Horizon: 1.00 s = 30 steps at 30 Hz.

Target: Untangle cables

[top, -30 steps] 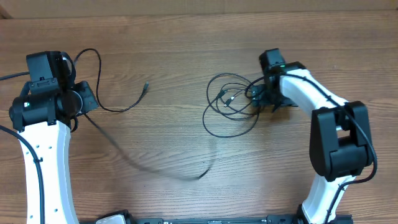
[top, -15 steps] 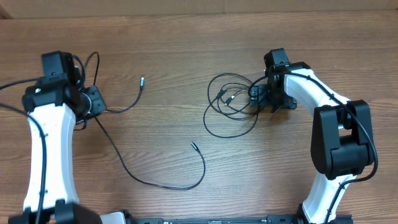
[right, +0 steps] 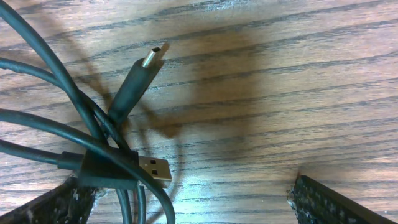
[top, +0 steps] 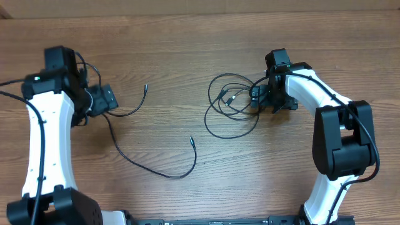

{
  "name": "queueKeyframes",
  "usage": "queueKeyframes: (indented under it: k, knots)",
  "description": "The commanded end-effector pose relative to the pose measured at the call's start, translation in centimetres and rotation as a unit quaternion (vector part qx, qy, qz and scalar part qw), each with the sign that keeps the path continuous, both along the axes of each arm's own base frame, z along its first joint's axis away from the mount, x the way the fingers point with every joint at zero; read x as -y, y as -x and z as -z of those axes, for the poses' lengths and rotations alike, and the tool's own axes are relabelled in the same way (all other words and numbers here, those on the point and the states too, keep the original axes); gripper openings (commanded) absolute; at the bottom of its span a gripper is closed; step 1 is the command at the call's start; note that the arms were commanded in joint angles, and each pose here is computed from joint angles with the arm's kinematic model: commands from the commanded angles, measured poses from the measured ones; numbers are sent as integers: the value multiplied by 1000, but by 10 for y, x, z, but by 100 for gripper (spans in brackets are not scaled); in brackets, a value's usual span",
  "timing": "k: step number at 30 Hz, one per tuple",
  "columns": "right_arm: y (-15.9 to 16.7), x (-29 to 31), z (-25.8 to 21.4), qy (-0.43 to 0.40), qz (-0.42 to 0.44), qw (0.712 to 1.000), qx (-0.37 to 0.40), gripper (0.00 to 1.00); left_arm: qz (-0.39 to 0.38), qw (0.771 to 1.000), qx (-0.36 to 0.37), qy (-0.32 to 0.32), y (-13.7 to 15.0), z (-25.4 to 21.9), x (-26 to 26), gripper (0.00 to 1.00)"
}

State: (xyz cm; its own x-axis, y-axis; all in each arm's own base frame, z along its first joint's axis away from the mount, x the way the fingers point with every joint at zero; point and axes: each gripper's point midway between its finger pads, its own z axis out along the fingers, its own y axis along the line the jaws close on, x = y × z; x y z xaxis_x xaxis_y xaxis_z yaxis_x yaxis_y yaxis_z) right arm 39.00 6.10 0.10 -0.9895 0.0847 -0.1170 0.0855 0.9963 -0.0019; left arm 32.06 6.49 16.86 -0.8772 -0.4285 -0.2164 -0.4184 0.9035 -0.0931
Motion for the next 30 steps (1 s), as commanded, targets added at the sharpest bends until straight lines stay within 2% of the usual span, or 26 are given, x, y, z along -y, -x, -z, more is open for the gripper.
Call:
queueKeyframes:
  k: [1,3,4,10,12,14,15,18,22,25,30]
  knots:
    - [9,-1,16,-3,2,1000,-21,100,70,991,58,95,-10,-28,45,64]
    - [9,-1,16,-3,2,1000,-21,100,104,986,51,122,-6,-25,63,12]
    - [9,-1,16,-3,2,1000,-20,100,112,985,41,125,-2,-20,71,4]
    - [-3,-3,14,-7,1,1000,4,100,157,976,-35,144,30,19,110,5]
    - [-6,-3,14,-8,1,1000,10,100,173,971,-63,154,45,34,125,12]
    - [-9,-4,14,-9,1,1000,16,100,202,962,-85,161,59,49,141,26]
    - [-9,-4,13,-9,1,1000,17,100,217,959,-92,160,64,57,149,30]
    - [-10,-4,13,-10,1,1000,19,100,264,946,-103,156,79,77,172,30]
    - [-11,-4,13,-10,1,1000,20,100,369,912,-109,142,101,94,199,38]
    - [-11,-4,13,-10,1,1000,20,100,427,888,-113,127,115,101,214,39]
    - [-11,-4,13,-10,1,1000,20,100,479,863,-116,114,129,103,230,41]
